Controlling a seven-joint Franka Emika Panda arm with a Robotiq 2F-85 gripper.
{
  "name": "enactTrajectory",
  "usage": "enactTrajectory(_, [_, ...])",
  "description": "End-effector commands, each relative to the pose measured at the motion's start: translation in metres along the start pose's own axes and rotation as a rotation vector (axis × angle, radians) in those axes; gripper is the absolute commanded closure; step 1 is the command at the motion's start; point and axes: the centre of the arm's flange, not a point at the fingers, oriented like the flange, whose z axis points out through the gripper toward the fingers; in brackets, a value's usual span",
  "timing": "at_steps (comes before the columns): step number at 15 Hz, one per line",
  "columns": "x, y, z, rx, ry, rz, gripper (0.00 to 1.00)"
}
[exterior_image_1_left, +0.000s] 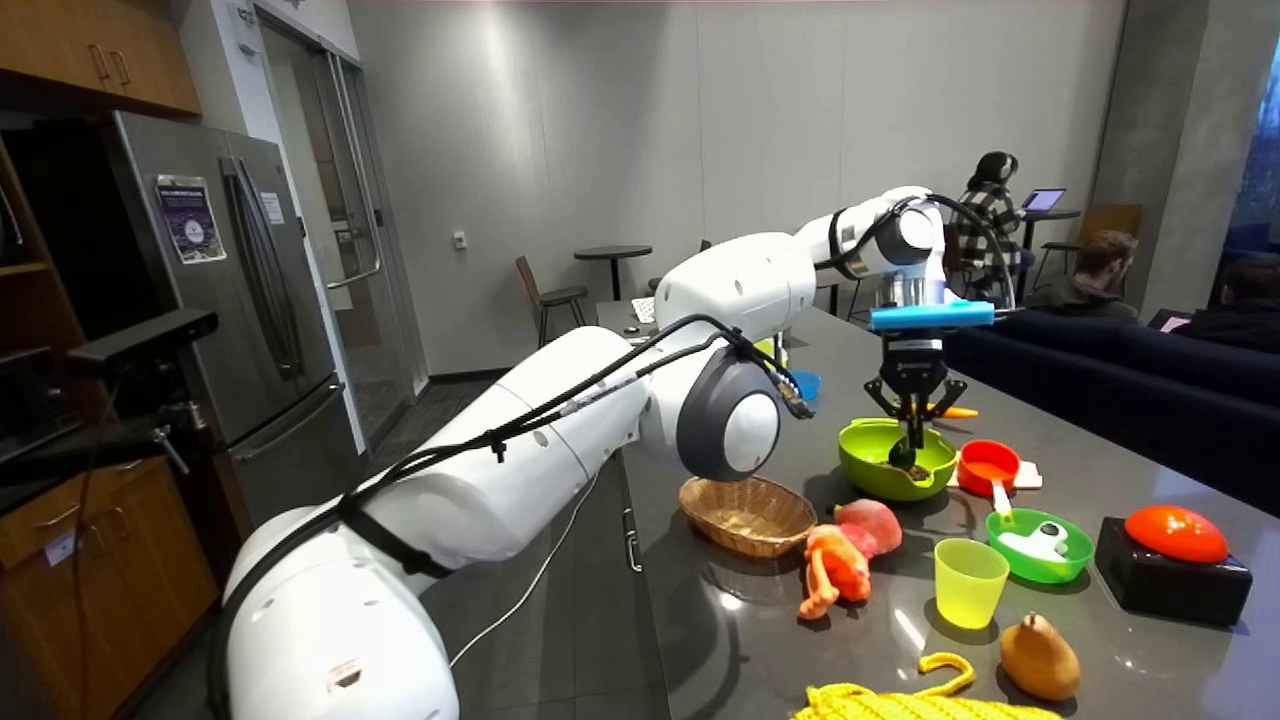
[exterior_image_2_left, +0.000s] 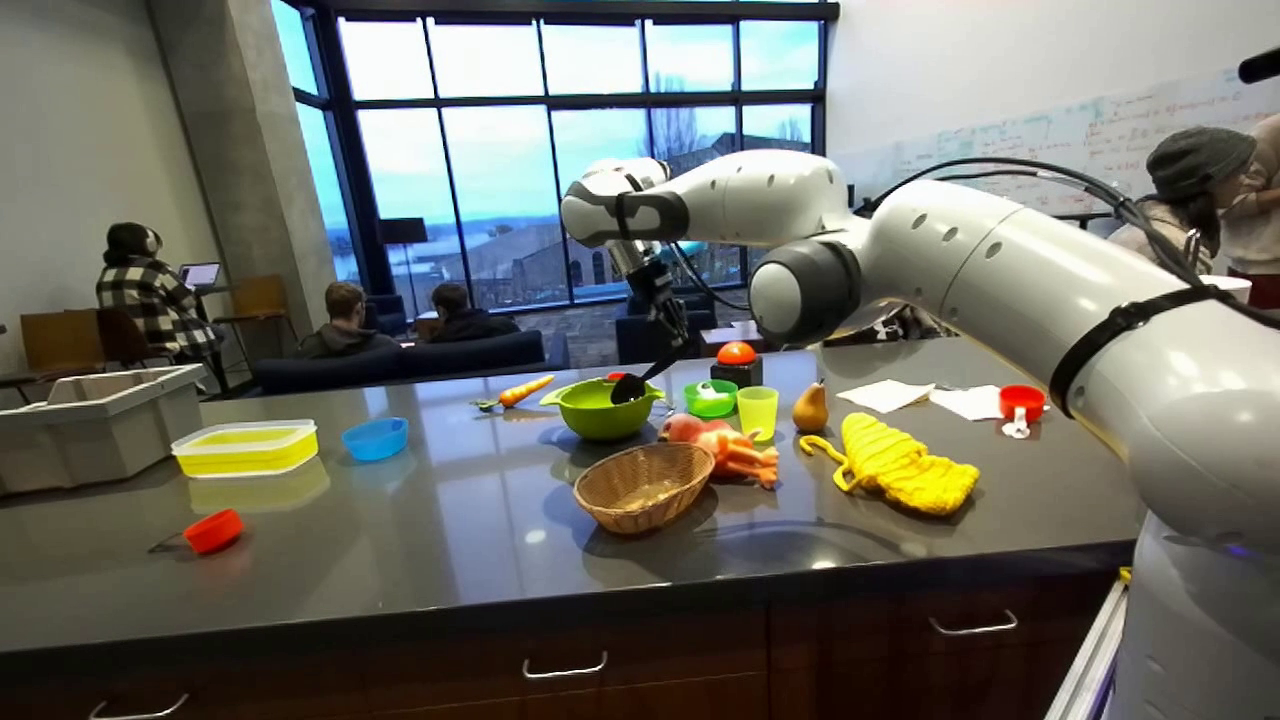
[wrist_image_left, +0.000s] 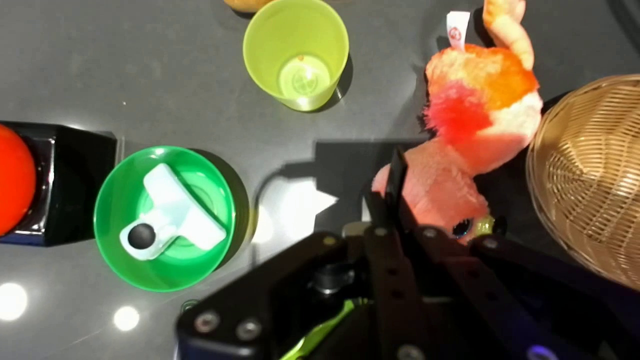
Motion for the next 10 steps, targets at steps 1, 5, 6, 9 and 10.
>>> enactTrajectory(1, [-0.015, -0.008, -0.005, 0.01, -0.06, -0.017, 0.99])
enactTrajectory(5, [-0.005, -0.01, 0.003, 0.024, -0.1, -0.043, 0.99])
enactTrajectory(6, [-0.003, -0.01, 0.004, 0.024, -0.106, -0.052, 0.99])
enactTrajectory(9, [0.005, -0.012, 0.005, 0.018, -0.121, -0.075, 0.99])
enactTrajectory(10, [0.008, -0.013, 0.004, 0.013, -0.123, -0.081, 0.99])
